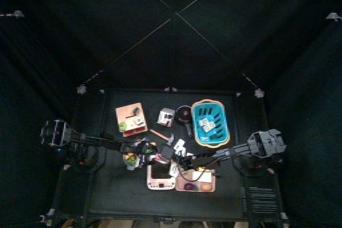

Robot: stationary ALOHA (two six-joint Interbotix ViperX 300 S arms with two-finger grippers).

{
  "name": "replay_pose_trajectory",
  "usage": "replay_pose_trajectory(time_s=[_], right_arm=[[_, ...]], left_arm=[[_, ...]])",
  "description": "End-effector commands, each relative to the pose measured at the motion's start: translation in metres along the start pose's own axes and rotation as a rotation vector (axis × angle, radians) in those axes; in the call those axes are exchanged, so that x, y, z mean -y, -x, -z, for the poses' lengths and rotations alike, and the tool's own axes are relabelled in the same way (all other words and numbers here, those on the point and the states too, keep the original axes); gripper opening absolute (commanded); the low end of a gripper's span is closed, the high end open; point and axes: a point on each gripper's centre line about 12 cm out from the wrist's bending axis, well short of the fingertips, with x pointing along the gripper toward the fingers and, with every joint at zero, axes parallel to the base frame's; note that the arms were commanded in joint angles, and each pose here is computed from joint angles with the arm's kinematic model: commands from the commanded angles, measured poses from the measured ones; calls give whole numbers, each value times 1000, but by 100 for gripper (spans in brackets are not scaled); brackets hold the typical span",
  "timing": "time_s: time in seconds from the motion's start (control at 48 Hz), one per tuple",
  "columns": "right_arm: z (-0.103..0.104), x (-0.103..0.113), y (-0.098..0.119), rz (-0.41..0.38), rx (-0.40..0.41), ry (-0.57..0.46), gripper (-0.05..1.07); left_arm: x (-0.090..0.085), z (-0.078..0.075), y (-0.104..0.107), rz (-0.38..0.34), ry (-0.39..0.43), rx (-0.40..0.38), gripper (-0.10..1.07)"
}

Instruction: Hand over salmon sushi

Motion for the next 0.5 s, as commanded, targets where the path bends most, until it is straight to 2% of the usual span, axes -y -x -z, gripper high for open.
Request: replay_pose_trajectory(time_s=[0.0, 0.083, 0.25, 0.375, 0.479], right_arm=[[-18, -1, 20, -34, 65, -20, 61], [-16, 2, 20, -30, 60, -23, 66], [-6, 9, 23, -6, 34, -25, 88], [7, 17, 24, 21, 6, -16, 91], [16, 20, 25, 9, 5, 4, 91]], left_arm=[[-1, -10, -3, 0, -6, 33, 64], [-1, -9, -2, -2, 1, 32, 62], [-3, -9, -1, -24, 38, 36, 62], [-5, -8, 1, -40, 67, 39, 62], [-6, -10, 6, -57, 93, 53, 62]])
